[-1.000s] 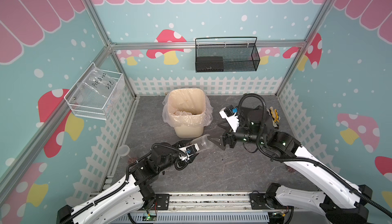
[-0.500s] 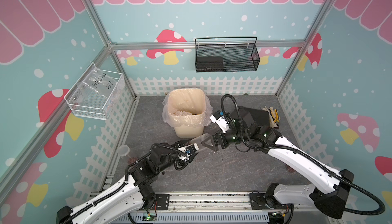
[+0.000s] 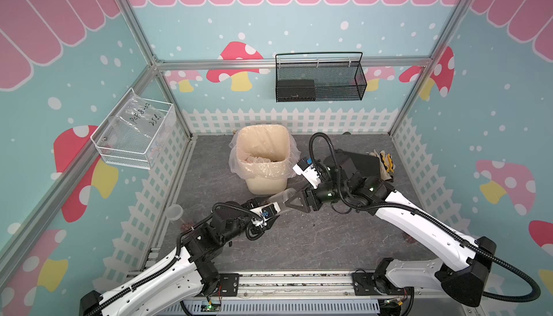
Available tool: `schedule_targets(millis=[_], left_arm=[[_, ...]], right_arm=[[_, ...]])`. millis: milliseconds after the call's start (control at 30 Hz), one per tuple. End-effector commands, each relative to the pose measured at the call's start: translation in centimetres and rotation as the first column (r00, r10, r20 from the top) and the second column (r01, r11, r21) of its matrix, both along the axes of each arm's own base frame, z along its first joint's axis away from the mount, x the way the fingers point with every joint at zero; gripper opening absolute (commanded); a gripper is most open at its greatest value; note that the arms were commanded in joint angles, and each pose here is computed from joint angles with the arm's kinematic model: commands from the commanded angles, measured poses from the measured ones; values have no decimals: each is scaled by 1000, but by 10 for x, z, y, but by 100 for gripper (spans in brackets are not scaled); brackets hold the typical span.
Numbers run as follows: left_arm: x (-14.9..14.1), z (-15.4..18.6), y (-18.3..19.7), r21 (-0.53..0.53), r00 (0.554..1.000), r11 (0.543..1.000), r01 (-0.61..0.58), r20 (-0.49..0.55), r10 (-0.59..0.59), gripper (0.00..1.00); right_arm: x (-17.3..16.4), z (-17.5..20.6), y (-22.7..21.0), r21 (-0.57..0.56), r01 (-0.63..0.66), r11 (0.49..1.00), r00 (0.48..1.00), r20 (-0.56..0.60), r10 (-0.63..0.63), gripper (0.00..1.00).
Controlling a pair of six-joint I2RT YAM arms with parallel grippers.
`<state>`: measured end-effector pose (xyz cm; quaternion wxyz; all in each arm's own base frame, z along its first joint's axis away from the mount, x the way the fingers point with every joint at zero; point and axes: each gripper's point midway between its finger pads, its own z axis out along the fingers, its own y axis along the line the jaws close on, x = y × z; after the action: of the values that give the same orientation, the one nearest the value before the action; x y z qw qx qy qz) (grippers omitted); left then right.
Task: Empty the moldy dried flower tea in the jars
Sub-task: Unscrew the lid from the jar.
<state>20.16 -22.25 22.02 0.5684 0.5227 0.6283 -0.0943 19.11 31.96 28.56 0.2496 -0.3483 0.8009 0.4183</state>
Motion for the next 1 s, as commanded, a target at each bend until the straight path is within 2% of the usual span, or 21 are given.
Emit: schedule_targets(millis=[0, 67, 133, 200, 300, 400, 500, 700, 833, 967], left_arm=[[-2, 4, -2, -3, 1000, 1000, 21, 16, -21, 20], [-3, 4, -3, -4, 1000, 1000, 26, 13, -26, 20], [-4, 3, -4, -4, 999, 999, 34, 8, -34, 20], [-4, 4, -5, -5, 999, 999, 38, 5, -38, 20], [-5, 3, -5, -5, 999, 999, 44, 3, -44, 20], [-5, 3, -5, -5, 999, 999, 44, 2, -44, 20], [-5, 3, -5, -3, 999, 999, 42, 1, -42, 20], [-4, 2, -5, 1, 999, 999, 42, 0, -42, 20], [-4, 2, -5, 0, 999, 999, 37, 1, -37, 20], [-4, 3, -4, -2, 999, 999, 32, 5, -32, 20]], right_arm=[[5, 11, 4, -28, -137, 990, 953, 268, 140, 42], [10, 14, 1, -98, -193, 976, 867, 449, 216, 40], [18, 18, -3, -189, -227, 955, 728, 619, 296, 35], [21, 22, -4, -284, -262, 922, 556, 736, 385, 33], [26, 22, -5, -413, -276, 868, 343, 801, 490, 30], [34, 21, -5, -490, -247, 836, 231, 808, 542, 27], [40, 20, -9, -533, -208, 820, 184, 802, 568, 26], [31, 24, -14, -515, -221, 828, 176, 814, 553, 26], [22, 26, -19, -485, -229, 844, 208, 823, 529, 26], [14, 21, -29, -461, -225, 858, 269, 818, 509, 27]])
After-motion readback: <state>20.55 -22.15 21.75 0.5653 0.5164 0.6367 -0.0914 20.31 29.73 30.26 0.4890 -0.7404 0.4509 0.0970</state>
